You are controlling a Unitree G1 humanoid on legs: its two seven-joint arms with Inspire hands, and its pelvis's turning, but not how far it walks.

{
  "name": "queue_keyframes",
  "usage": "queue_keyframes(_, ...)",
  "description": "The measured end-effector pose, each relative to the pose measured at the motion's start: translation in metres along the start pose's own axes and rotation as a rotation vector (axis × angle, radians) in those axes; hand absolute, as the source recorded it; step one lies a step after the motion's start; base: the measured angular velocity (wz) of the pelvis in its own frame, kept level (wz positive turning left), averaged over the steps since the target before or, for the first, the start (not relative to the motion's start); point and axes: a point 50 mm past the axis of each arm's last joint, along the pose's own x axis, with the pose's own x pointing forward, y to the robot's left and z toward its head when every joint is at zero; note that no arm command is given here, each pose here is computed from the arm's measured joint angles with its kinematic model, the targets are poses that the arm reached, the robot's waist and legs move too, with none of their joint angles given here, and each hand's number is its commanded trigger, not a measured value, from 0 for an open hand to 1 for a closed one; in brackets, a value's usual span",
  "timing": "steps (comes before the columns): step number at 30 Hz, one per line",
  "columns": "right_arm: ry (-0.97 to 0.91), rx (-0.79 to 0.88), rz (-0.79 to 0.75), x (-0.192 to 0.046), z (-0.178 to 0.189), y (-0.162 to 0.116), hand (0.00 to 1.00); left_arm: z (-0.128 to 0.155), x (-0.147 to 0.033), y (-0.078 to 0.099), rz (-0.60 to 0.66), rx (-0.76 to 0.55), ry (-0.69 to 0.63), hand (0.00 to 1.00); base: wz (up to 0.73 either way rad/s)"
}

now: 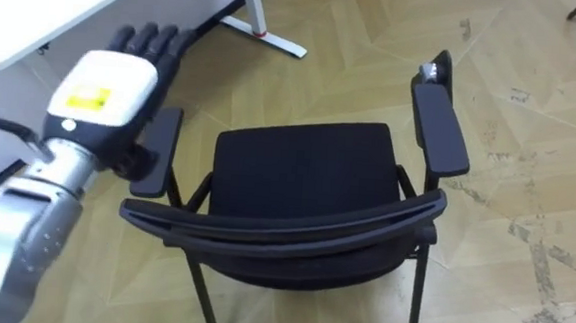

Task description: Push chair

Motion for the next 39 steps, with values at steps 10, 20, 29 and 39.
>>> queue_keyframes(10, -0.002, -0.099, -0.017, -0.001, -0.002, -0.008, 0.00, 0.014, 0.008, 0.057, 0.055, 0.039, -0.079, 0.00, 0.03)
queue_keyframes(20, -0.017, -0.102, -0.030, -0.001, 0.001, -0.013, 0.00, 0.022, 0.016, 0.091, -0.068, -0.066, -0.216, 0.00, 0.01)
queue_keyframes(29, -0.006, -0.092, -0.029, -0.001, -0.001, -0.015, 0.00, 0.022, 0.016, 0.086, -0.176, -0.110, -0.233, 0.00, 0.01)
queue_keyframes(39, -0.002, -0.085, -0.027, -0.001, -0.002, -0.015, 0.00, 0.023, 0.014, 0.078, -0.330, -0.172, -0.251, 0.00, 0.03)
